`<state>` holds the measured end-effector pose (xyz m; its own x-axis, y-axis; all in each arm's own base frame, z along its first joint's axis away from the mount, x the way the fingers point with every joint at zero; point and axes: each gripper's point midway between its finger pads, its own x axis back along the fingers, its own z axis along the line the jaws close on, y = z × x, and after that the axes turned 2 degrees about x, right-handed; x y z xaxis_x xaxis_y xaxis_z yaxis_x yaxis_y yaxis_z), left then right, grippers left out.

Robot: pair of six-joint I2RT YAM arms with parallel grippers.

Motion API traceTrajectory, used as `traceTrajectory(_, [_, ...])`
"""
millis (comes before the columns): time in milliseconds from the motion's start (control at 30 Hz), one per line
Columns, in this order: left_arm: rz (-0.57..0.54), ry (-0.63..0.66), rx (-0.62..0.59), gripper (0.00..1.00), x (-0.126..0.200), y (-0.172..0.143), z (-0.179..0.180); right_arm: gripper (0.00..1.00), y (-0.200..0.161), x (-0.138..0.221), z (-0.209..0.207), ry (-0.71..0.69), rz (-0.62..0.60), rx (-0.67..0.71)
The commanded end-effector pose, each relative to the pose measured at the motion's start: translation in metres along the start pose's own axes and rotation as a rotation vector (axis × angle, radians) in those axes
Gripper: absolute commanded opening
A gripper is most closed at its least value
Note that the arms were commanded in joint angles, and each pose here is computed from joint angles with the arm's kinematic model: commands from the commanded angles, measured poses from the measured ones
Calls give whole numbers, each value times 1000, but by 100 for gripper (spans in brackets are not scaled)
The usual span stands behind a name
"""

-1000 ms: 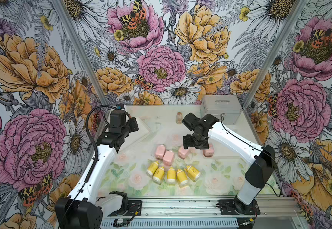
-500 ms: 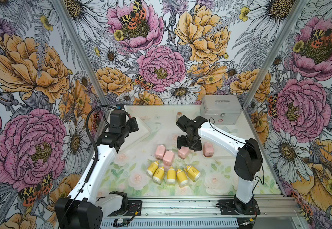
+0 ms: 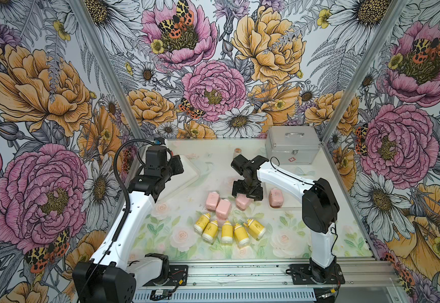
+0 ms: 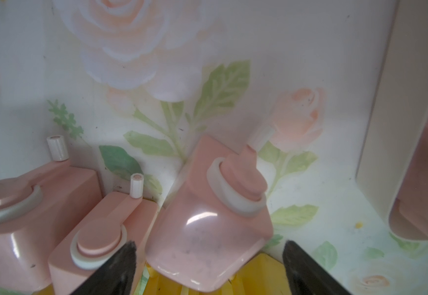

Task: Place the pencil sharpeners by color into the storage box
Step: Pick up the pencil sharpener from the center of the board.

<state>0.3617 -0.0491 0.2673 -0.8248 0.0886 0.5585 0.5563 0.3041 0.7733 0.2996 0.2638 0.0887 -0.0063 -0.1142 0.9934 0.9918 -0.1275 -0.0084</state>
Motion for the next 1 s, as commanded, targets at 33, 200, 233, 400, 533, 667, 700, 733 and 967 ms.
traceTrajectory(33, [-35,-1,-11,0,7,11,-1,87,10,-8,5,11,-2,-12])
traceTrajectory(200, [-34,-1,-11,0,7,10,-1,71,10,-15,6,11,17,-3])
traceTrajectory(233, [-36,1,-11,0,7,11,0,67,9,-16,6,10,22,-1])
traceTrajectory(400, [-33,2,-11,0,7,10,0,59,7,-22,5,0,37,14])
traceTrajectory(533, [-34,3,-11,0,7,10,0,54,2,-27,3,-5,58,38])
traceTrajectory(667, [-34,1,-11,0,7,10,0,52,-5,-33,-3,-19,88,70])
traceTrajectory(700, [-34,1,-11,0,7,10,0,50,-7,-35,-5,-22,94,77])
traceTrajectory(733, [-34,2,-11,0,7,10,0,48,-9,-36,-7,-28,101,88])
traceTrajectory(967, [-36,2,-12,0,7,10,0,40,-16,-40,-11,-41,130,180])
